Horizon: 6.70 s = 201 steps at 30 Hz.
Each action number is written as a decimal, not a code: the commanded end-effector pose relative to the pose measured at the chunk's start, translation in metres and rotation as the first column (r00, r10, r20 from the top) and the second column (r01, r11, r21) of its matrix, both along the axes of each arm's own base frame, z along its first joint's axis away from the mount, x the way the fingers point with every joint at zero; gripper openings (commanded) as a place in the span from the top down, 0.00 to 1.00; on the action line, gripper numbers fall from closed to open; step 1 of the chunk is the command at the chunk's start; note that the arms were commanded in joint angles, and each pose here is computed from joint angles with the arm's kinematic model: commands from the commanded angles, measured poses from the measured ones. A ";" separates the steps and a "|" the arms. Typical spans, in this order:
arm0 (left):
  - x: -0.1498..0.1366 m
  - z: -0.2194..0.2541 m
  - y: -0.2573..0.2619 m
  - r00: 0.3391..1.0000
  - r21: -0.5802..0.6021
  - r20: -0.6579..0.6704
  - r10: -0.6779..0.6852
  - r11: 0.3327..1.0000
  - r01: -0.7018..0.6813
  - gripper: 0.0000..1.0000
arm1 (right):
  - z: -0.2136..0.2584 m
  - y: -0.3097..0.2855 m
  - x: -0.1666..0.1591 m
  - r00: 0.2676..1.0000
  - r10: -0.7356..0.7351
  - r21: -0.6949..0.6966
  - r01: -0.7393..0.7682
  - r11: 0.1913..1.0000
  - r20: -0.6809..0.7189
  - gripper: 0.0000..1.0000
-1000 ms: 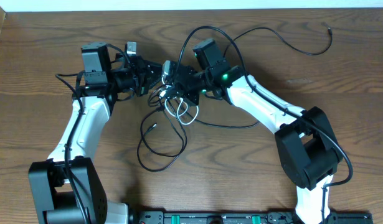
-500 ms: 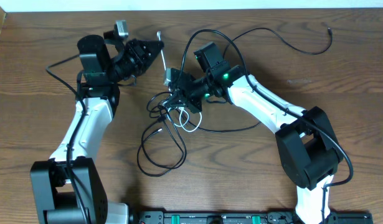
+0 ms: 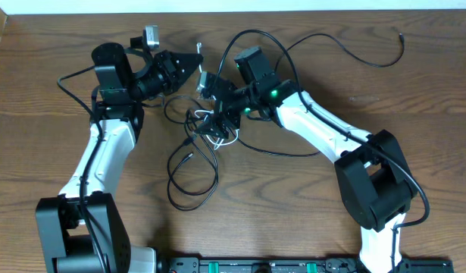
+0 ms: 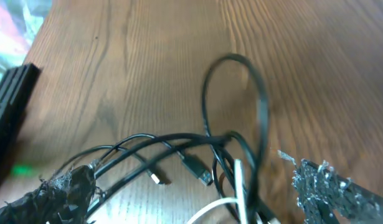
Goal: Untangle cables
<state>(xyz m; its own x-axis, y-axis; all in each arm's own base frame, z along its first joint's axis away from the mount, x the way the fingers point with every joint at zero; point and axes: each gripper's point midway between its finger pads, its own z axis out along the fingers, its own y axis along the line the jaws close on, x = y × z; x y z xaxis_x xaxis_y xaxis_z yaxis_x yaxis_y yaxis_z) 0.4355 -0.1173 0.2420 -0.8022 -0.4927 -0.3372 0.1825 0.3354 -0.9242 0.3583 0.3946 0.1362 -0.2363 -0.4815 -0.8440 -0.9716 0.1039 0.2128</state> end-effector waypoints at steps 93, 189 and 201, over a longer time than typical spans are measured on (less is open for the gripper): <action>-0.047 -0.049 0.010 0.972 0.235 0.072 -0.223 0.951 0.200 0.93 | -0.078 -0.070 -0.028 0.551 -0.655 -0.554 0.367 0.747 -0.518 0.45; -0.048 -0.050 0.010 0.972 0.234 0.070 -0.223 0.951 0.201 0.93 | 0.079 -0.242 0.130 0.020 -0.982 -0.194 0.979 0.057 -0.186 0.99; -0.048 -0.050 0.010 0.972 0.234 0.070 -0.223 0.951 0.201 0.93 | 0.006 -0.259 0.102 -0.030 -0.998 -0.316 0.949 -0.011 -0.054 0.99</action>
<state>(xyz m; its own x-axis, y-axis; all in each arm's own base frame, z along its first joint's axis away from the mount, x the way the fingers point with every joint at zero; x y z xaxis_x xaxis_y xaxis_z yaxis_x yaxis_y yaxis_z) 0.3868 -0.1061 0.1871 -0.8506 -0.2294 -0.4731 0.3286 0.4705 -0.8189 0.4654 0.1474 0.1481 -0.7259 0.3153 -0.6112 0.1726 0.9438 0.2819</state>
